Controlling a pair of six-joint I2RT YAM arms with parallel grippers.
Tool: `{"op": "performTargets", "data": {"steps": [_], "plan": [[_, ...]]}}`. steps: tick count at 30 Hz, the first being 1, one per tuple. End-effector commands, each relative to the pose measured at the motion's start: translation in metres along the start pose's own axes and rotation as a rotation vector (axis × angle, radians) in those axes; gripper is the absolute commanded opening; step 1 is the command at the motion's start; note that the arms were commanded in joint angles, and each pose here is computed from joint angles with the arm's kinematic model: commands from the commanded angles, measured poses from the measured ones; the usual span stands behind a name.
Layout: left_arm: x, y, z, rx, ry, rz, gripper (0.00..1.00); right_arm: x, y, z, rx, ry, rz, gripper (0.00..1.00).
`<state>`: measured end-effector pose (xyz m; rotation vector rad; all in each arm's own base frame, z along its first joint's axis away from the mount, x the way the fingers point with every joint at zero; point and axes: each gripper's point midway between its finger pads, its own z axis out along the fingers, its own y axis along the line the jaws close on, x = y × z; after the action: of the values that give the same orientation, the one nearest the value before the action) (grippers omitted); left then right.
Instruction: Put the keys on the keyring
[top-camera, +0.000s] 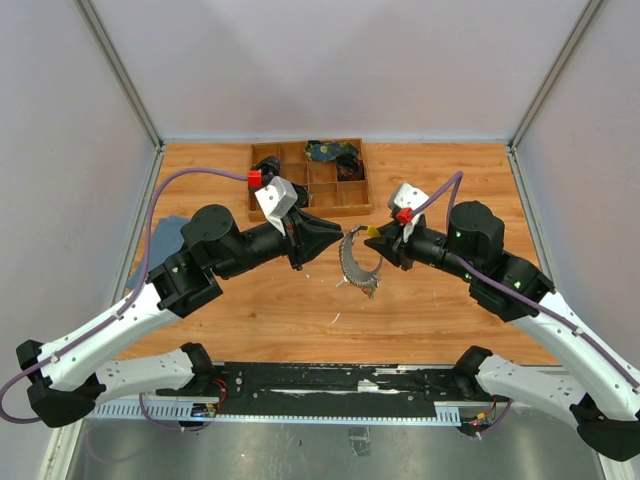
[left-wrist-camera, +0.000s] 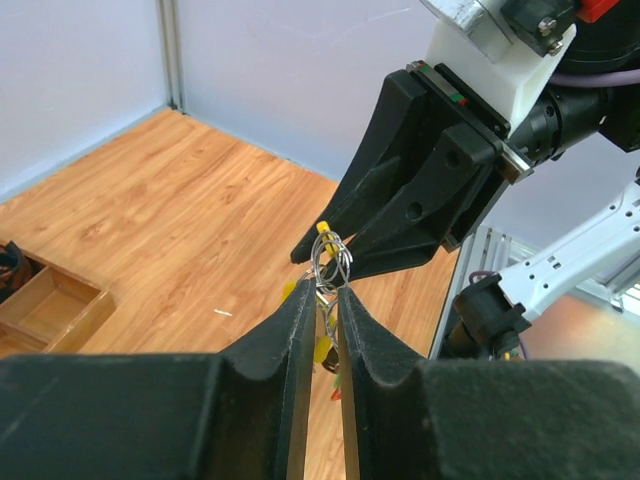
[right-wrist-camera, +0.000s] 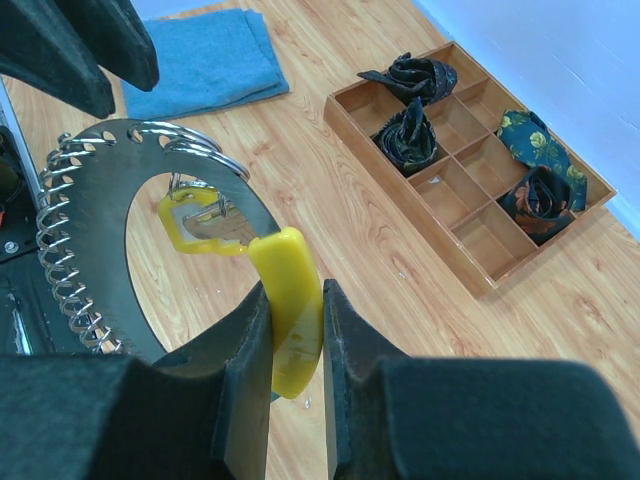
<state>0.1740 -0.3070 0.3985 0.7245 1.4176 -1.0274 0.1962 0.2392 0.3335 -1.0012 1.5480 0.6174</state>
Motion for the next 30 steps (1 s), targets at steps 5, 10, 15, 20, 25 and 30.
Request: {"op": "performTargets", "data": {"steps": [5,10,15,20,25,30], "plan": [[-0.01,-0.002,-0.004,-0.001,-0.021,0.015,0.2,-0.019,0.002,-0.008,0.0,-0.073,-0.031,0.01],[-0.012,-0.005,-0.007,0.009,-0.032,0.015,0.21,-0.021,-0.001,-0.01,0.019,-0.096,-0.047,0.01],[-0.015,-0.009,-0.017,0.031,-0.069,0.042,0.29,-0.031,0.003,-0.016,0.013,-0.199,-0.109,0.01],[-0.019,-0.013,-0.022,0.063,-0.085,0.113,0.41,-0.047,0.017,-0.029,-0.039,-0.34,-0.202,0.01],[-0.031,-0.01,-0.026,0.03,-0.106,0.179,0.44,-0.056,0.039,-0.042,-0.146,-0.42,-0.253,0.0],[-0.038,-0.01,-0.034,-0.002,-0.144,0.198,0.46,-0.046,0.049,-0.033,-0.271,-0.381,-0.17,0.0]]}}
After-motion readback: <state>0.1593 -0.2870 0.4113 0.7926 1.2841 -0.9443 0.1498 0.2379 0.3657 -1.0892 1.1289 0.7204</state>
